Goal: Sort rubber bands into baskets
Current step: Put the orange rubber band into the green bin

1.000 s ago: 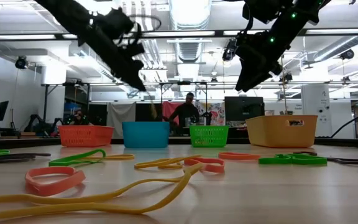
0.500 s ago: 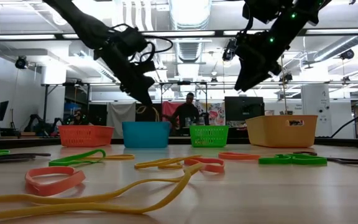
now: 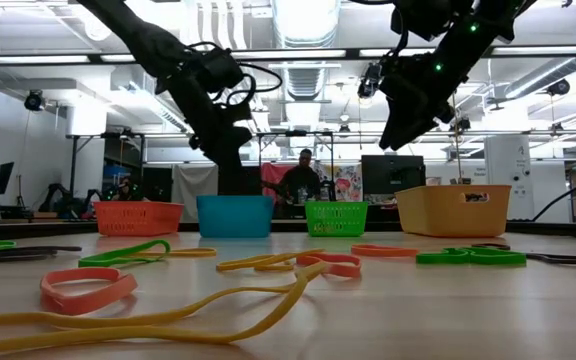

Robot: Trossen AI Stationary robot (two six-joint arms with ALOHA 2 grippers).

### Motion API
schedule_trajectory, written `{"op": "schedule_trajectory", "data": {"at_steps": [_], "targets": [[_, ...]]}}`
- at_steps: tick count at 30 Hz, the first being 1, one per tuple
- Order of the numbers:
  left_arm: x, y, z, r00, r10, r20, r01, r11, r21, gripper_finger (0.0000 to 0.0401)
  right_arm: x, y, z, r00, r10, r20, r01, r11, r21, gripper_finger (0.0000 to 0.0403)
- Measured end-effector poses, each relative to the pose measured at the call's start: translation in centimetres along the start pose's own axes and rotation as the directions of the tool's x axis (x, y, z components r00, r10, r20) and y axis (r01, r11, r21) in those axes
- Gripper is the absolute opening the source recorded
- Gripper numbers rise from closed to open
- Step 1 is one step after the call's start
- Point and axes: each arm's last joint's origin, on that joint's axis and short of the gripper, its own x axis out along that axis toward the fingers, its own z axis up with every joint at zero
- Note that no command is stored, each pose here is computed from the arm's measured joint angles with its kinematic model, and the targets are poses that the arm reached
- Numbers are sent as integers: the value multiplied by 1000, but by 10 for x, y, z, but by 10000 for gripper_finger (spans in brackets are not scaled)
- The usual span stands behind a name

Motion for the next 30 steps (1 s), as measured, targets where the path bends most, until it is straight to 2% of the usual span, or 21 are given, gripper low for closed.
{"op": "schedule_trajectory", "data": {"at_steps": [4,9,11,13,16,18,25,30], "targets": [[-5,-14,0,998,-61,-8,61,998,16,95,2,0,-3,1000,-2,-9,2,1000,0,203],[-20,-42,3,993,-121,0,121,989,82,92,3,0,-6,1000,1,-20,-1,1000,-7,203],[-28,-56,4,988,-151,16,148,982,114,90,3,1,-7,999,35,-28,-35,999,-22,203],[-37,-68,5,983,-180,34,173,975,141,88,2,5,-7,993,113,-46,-115,992,-53,203],[-55,-84,6,974,-221,52,208,960,188,86,-2,16,-10,969,236,-72,-242,965,-97,203],[-68,-94,4,967,-249,54,232,948,219,86,-6,25,-13,957,280,-81,-289,949,-131,203],[-110,-119,-10,932,-348,103,301,900,316,86,-13,63,-28,922,365,-128,-386,891,-237,203],[-129,-125,-27,890,-405,210,325,885,332,86,-6,94,-44,899,397,-185,-438,836,-332,203]]}}
